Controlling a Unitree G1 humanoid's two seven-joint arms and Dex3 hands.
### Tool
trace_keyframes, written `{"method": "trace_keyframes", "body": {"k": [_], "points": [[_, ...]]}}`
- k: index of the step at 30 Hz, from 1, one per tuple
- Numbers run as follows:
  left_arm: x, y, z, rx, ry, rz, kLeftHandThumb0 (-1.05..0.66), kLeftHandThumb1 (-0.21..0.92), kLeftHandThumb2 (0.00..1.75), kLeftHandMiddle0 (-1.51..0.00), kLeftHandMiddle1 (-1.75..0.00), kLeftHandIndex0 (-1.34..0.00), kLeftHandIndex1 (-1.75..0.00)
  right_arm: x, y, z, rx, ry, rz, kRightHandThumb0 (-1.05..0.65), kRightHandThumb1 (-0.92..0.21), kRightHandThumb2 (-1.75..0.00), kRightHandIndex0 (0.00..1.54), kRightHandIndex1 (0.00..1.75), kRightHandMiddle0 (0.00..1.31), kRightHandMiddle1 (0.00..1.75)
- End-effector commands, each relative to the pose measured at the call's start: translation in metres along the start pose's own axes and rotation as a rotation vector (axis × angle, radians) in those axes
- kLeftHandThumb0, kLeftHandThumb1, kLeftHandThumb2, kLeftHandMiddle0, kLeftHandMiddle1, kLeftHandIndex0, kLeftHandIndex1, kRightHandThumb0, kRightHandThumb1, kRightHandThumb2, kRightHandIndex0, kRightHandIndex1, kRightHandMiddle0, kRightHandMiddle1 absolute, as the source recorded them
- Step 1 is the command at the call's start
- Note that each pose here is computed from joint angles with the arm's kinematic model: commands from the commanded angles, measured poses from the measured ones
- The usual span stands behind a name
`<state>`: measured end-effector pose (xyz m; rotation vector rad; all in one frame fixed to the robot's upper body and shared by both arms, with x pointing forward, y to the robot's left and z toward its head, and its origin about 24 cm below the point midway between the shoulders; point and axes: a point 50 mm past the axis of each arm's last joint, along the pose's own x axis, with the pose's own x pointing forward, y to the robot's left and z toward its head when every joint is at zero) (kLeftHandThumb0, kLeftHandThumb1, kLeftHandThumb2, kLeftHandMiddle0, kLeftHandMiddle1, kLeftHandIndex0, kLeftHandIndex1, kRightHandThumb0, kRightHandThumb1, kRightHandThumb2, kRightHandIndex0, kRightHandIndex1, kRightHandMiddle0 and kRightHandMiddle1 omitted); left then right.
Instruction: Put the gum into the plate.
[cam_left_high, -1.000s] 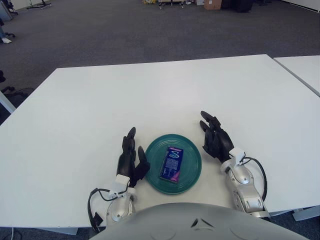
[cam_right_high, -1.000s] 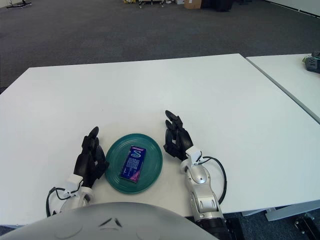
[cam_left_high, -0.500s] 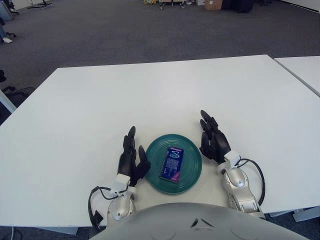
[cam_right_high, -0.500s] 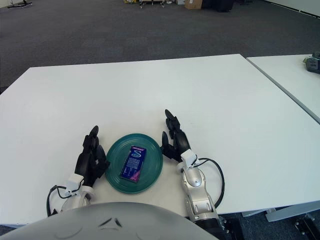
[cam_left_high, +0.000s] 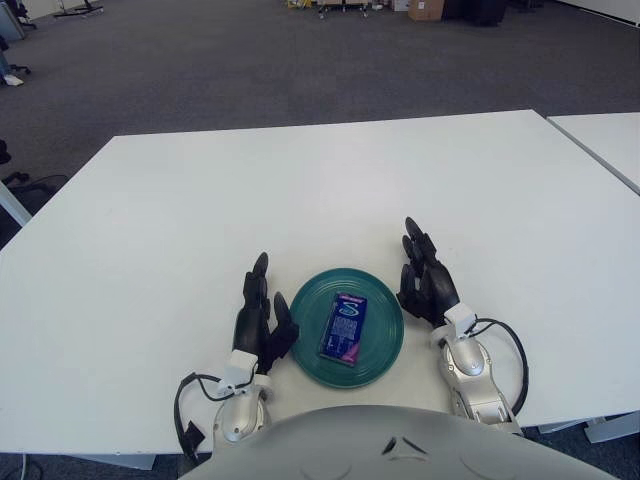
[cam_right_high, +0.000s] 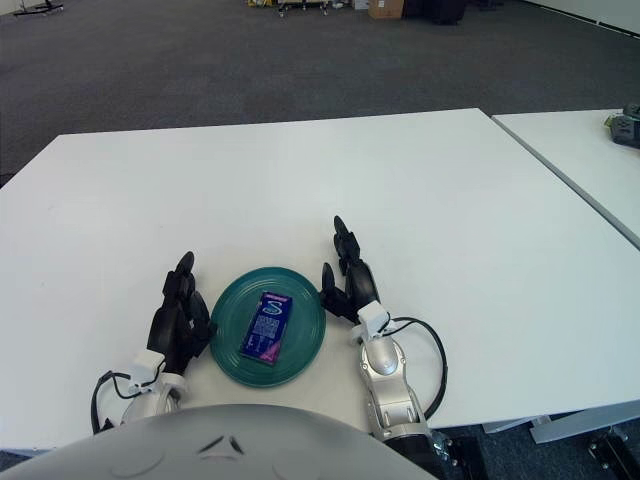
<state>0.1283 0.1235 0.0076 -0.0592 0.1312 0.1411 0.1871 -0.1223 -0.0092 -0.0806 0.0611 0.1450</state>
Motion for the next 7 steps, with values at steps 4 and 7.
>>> {"method": "trace_keyframes", "body": {"k": [4, 7], "points": [[0.0009, 0.0027, -0.0019, 0.02, 0.001, -0.018, -0.9, 0.92, 1.01, -0.1, -0.02, 0.0, -0.38, -0.0255, 0.0082, -0.0331, 0.014, 0.208, 0.017, -0.66, -0.92, -0.9, 0.0, 0.0, 0.0, 0.0], [0.0015, 0.0038, -0.0025, 0.024, -0.005, -0.018, -0.91, 0.92, 1.01, -0.11, -0.02, 0.0, -0.4, -0.0257, 0.0085, -0.0324, 0.017, 0.211, 0.014, -0.66, -0.92, -0.9, 0.0, 0.0, 0.0, 0.0]]}}
